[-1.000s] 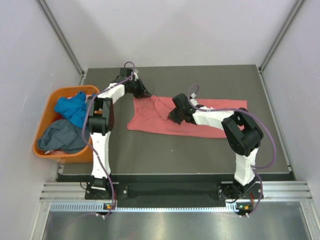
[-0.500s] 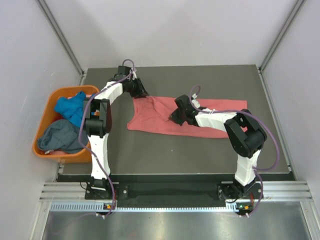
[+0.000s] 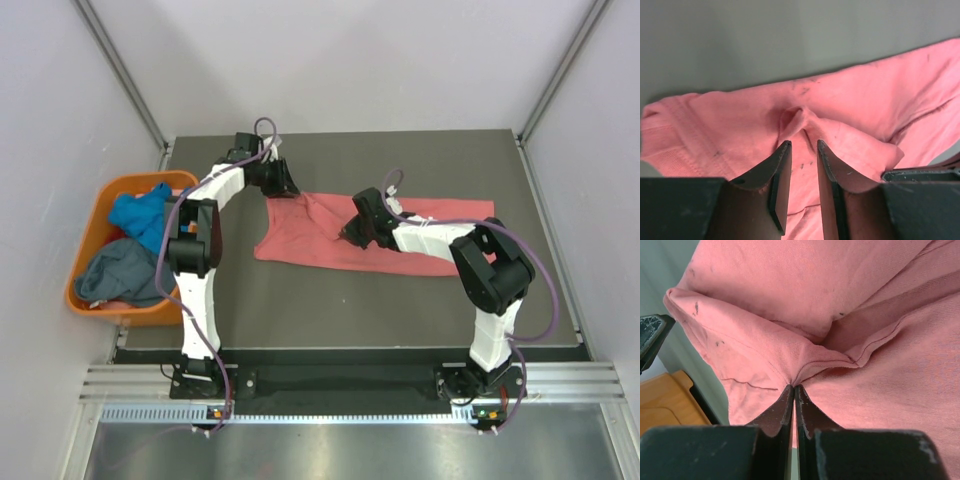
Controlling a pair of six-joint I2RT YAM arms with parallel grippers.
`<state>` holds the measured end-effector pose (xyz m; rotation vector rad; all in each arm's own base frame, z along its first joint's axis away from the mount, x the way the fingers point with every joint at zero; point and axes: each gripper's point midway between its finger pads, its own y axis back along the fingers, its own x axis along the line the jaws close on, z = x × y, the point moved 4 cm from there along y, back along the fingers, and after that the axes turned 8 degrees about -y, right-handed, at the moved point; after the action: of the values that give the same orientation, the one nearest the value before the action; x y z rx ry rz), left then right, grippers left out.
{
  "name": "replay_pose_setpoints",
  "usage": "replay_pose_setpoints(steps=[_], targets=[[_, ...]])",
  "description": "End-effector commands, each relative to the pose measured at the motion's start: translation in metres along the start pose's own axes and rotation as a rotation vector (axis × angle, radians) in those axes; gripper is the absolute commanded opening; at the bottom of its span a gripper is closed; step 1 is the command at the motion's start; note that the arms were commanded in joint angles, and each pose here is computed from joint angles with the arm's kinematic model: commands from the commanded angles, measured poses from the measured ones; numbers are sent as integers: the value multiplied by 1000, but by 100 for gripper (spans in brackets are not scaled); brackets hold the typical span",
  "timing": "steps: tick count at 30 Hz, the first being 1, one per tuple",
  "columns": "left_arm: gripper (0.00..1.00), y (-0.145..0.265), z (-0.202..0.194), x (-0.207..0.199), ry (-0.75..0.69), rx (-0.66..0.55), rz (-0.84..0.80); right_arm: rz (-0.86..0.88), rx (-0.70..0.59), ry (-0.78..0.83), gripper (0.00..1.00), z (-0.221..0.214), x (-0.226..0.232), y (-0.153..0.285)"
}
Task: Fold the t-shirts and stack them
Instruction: Fold the tshirt
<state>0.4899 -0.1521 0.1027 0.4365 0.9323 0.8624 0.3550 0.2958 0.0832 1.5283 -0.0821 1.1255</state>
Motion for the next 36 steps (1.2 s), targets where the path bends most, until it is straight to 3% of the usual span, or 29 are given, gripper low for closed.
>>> replay_pose_setpoints(steps=[1,11,18,20,25,36], targets=[[32,1,15,-11,-94,-47,-77,106,-19,-3,0,10,30,14],[34,-8,5,5,-116,-5,-29,104,-22,0,0,12,29,14],[33,-16,1,2,-99,-3,-87,105,-21,4,0,13,31,12],[31,-18,2,3,-93,-6,-85,106,-23,8,0,13,31,13],[0,-18,6,-1,-68,-8,-91,106,-25,11,0,15,30,15],[0,37,33,-26,23,-82,34,131,-21,31,0,27,35,25]])
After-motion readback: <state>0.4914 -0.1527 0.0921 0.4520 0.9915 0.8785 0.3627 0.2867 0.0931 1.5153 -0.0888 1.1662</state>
